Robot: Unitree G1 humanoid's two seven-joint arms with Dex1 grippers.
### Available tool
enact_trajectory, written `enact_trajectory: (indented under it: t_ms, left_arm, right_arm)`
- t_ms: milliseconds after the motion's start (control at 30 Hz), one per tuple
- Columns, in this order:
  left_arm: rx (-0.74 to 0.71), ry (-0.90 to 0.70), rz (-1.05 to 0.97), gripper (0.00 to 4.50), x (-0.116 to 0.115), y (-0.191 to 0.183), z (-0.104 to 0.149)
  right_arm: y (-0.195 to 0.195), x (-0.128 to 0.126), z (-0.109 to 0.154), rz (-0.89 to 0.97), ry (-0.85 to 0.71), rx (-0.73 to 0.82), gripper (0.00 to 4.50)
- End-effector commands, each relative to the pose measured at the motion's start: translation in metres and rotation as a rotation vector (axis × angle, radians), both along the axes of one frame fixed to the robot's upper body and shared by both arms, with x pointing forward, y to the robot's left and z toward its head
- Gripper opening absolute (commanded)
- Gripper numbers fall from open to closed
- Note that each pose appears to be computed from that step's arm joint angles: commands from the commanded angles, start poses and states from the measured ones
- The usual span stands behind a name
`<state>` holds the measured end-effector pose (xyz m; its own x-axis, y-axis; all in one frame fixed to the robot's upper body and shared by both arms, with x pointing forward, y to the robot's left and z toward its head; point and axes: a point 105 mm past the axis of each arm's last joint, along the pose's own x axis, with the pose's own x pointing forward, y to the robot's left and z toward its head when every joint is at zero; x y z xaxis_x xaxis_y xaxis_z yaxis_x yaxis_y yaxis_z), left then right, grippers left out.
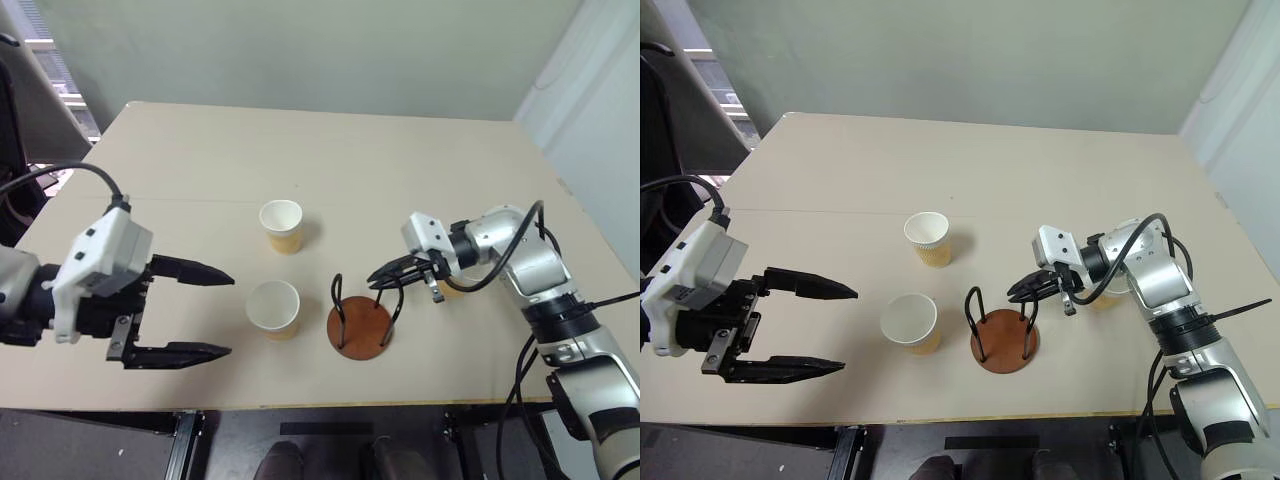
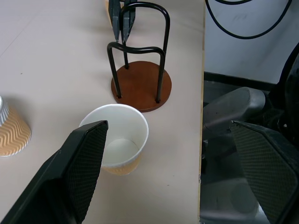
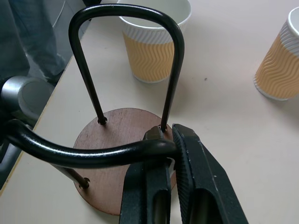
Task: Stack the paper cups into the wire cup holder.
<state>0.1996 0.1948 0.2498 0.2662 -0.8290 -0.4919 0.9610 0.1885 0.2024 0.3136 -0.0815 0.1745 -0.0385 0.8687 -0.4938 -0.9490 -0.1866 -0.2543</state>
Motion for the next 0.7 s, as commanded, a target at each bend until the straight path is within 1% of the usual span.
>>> enact_trajectory:
  t_ms: [33, 67, 233, 367, 433, 500, 600, 700]
  left_arm:
    - [0.007, -0.033, -0.011, 4.50, 0.000, -0.003, 0.009]
    - [0.007, -0.035, -0.011, 4.50, 0.000, -0.003, 0.009]
    - [0.008, -0.038, -0.011, 4.50, 0.002, -0.005, 0.010]
    - [0.008, -0.042, -0.015, 4.50, 0.003, -0.006, 0.010]
    - [0.007, -0.042, -0.016, 4.50, 0.004, -0.006, 0.010]
    - [0.005, -0.044, -0.016, 4.50, 0.005, -0.006, 0.009]
    - [0.002, -0.045, -0.015, 4.50, 0.007, -0.006, 0.008]
    - [0.000, -0.049, -0.023, 4.50, 0.010, -0.007, 0.008]
  right_arm:
    - [0.002, 0.001, 0.010, 0.002, -0.051, 0.003, 0.56]
    - [0.002, 0.001, 0.010, -0.001, -0.053, 0.002, 0.75]
    - [0.003, 0.003, 0.012, -0.010, -0.070, 0.010, 2.41]
    - [-0.002, 0.004, 0.024, -0.012, -0.104, 0.011, 3.88]
    - [-0.005, 0.005, 0.031, -0.014, -0.134, 0.010, 4.48]
    - [-0.009, 0.005, 0.045, -0.016, -0.173, 0.013, 4.48]
    - [-0.014, -0.002, 0.065, 0.005, -0.205, 0.020, 4.48]
    - [-0.022, -0.006, 0.077, 0.006, -0.246, 0.000, 4.48]
